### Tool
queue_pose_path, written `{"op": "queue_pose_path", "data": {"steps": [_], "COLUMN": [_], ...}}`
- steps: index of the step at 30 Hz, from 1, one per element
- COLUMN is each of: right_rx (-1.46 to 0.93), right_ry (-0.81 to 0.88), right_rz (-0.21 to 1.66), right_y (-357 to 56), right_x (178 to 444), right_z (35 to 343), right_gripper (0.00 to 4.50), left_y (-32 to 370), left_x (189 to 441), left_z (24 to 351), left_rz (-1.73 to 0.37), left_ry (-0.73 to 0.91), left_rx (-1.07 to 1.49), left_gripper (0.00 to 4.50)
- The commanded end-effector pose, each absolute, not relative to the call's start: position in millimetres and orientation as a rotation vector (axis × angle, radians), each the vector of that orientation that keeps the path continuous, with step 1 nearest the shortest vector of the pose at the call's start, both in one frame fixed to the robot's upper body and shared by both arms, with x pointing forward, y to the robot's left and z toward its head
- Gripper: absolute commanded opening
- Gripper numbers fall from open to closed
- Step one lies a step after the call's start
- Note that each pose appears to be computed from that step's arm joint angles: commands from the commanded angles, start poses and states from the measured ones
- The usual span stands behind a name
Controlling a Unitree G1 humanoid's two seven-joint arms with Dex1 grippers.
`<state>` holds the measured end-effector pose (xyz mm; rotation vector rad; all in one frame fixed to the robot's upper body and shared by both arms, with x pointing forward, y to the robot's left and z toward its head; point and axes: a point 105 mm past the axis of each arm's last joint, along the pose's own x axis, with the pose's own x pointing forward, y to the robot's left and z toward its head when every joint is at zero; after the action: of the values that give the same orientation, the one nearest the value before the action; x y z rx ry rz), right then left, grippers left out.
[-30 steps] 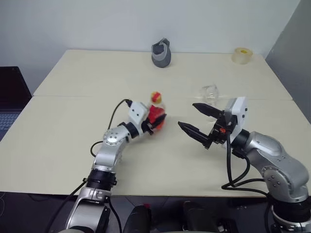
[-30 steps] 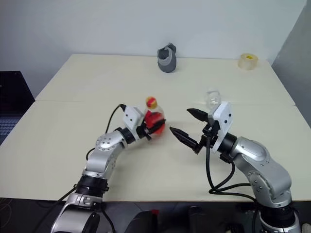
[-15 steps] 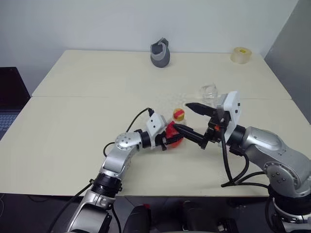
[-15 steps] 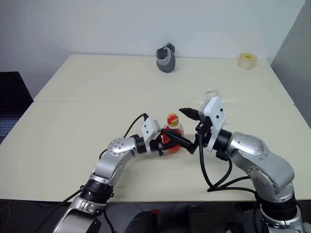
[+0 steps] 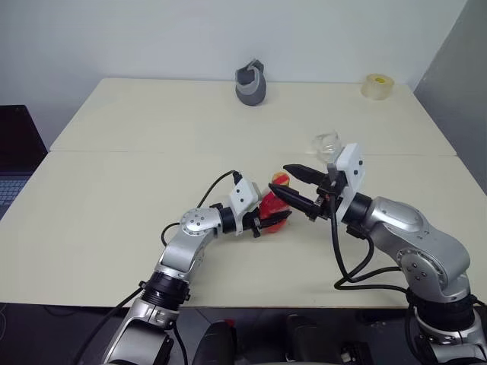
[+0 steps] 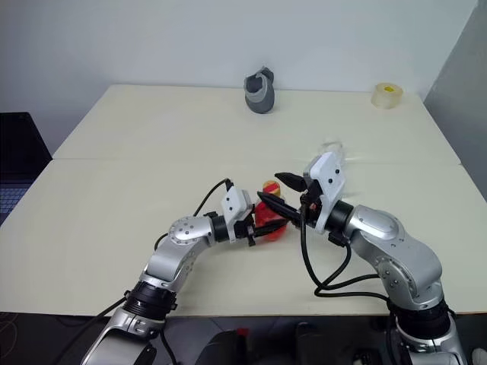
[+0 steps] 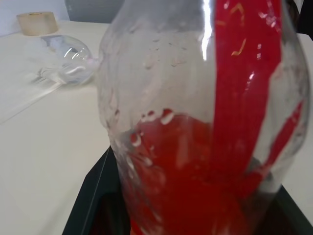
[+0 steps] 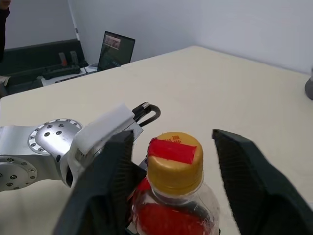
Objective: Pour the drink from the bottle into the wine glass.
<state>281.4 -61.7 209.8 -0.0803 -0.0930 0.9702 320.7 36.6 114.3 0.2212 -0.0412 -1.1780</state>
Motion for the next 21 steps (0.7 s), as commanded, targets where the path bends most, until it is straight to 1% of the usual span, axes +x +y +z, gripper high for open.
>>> {"op": "queue_pose_path", "data": {"steps": [1,2,5,8,14,15,17,18,21], "right_rx": [-0.117,-0.127,-0.148,-0.233,-0.419,-0.441,-0.463,-0.464,-0.402], "right_ry": [-0.136,-0.134,-0.123,-0.099,0.019,0.032,0.048,0.047,0.057], "right_rz": [1.001,1.008,1.028,1.092,1.337,1.360,1.394,1.404,1.454], "right_y": [-58.7,-58.9,-59.4,-63.9,-84.4,-87.0,-90.1,-90.0,-88.4], "right_x": [278.1,278.2,278.8,282.9,291.2,292.9,295.9,296.3,287.4], "right_z": [218.0,217.0,214.7,209.7,201.0,200.4,202.4,204.5,213.9], "right_gripper": [1.29,1.12,1.13,1.13,1.08,0.86,0.23,0.00,0.00], "left_y": [30.4,30.3,29.5,27.2,22.9,23.0,23.1,23.2,23.5], "left_x": [314.2,314.0,312.8,310.3,297.9,297.2,296.5,296.9,299.4], "left_z": [132.0,132.3,133.4,136.7,142.2,142.0,141.4,141.5,142.5], "left_rz": [-1.207,-1.208,-1.218,-1.244,-1.351,-1.361,-1.376,-1.375,-1.362], "left_ry": [-0.124,-0.124,-0.129,-0.138,-0.158,-0.158,-0.158,-0.158,-0.160], "left_rx": [0.244,0.244,0.244,0.242,0.268,0.275,0.297,0.299,0.294], "left_gripper": [1.92,1.92,1.90,1.89,1.82,1.79,1.77,1.76,1.75]}}
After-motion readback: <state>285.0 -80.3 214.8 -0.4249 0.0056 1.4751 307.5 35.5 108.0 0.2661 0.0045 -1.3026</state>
